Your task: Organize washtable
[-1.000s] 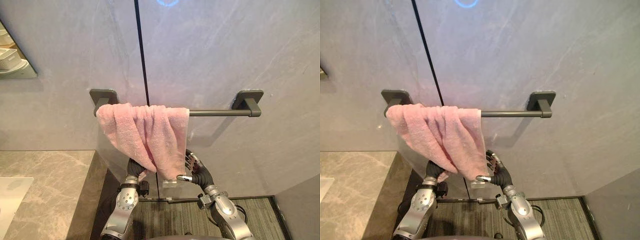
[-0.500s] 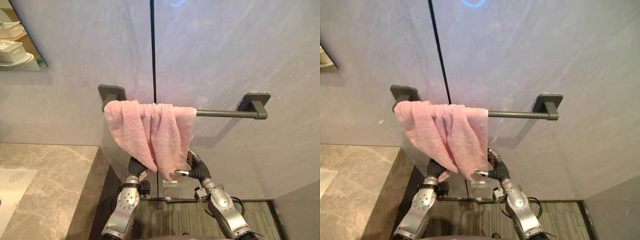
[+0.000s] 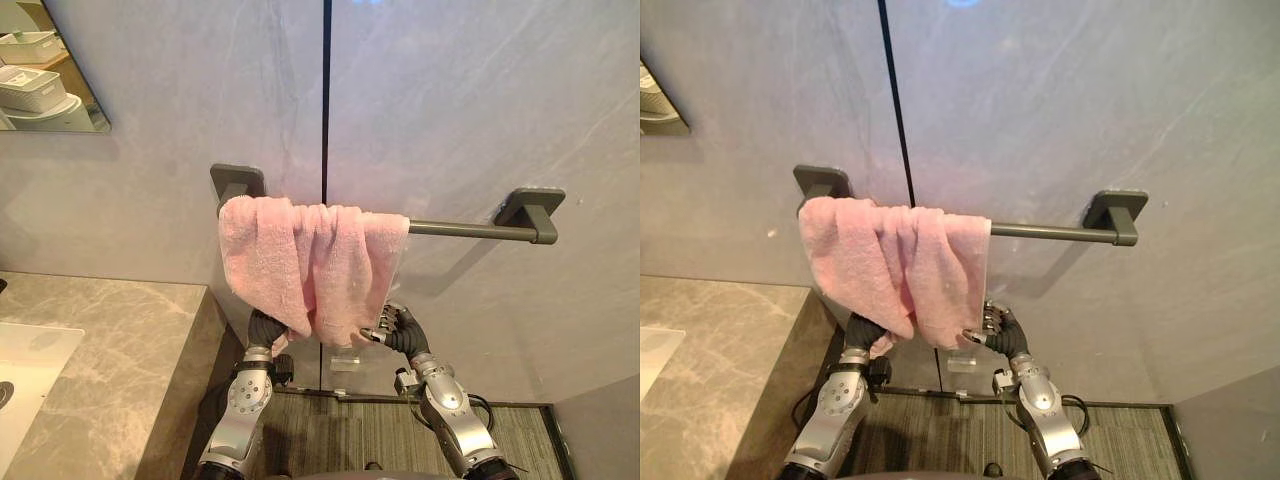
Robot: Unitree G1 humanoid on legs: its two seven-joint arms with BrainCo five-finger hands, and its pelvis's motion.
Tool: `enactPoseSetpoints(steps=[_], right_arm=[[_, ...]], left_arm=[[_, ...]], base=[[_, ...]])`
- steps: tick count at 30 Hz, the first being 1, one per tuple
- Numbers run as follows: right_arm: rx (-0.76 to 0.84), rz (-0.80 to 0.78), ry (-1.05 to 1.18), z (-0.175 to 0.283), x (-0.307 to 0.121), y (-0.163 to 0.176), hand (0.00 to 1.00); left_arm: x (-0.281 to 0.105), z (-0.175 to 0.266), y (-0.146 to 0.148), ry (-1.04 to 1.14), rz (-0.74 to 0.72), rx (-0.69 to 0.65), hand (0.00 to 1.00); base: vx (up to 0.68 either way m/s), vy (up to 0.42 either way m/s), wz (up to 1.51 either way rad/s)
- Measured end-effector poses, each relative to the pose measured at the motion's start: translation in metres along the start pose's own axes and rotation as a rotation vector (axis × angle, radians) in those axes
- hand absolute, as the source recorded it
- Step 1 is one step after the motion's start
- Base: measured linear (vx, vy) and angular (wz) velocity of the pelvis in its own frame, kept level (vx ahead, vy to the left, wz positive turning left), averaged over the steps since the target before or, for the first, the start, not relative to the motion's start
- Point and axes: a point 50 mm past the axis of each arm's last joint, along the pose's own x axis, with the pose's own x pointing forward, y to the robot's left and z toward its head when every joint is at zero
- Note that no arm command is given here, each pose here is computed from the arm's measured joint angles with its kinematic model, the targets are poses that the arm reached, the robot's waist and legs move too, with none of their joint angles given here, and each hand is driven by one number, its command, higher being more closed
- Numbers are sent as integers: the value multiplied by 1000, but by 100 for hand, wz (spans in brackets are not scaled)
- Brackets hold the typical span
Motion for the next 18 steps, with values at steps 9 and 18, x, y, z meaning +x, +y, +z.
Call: enactPoseSetpoints(steps=[9, 18], right_arm=[[-3, -17, 3, 0, 3, -5, 100], [4, -56, -3, 2, 3, -15, 100]], left_arm=[[-1, -4, 1, 20, -7, 0, 100], [0, -6, 8, 29, 19, 1, 100]], base=[[-27, -9, 0], [-26, -5, 0]])
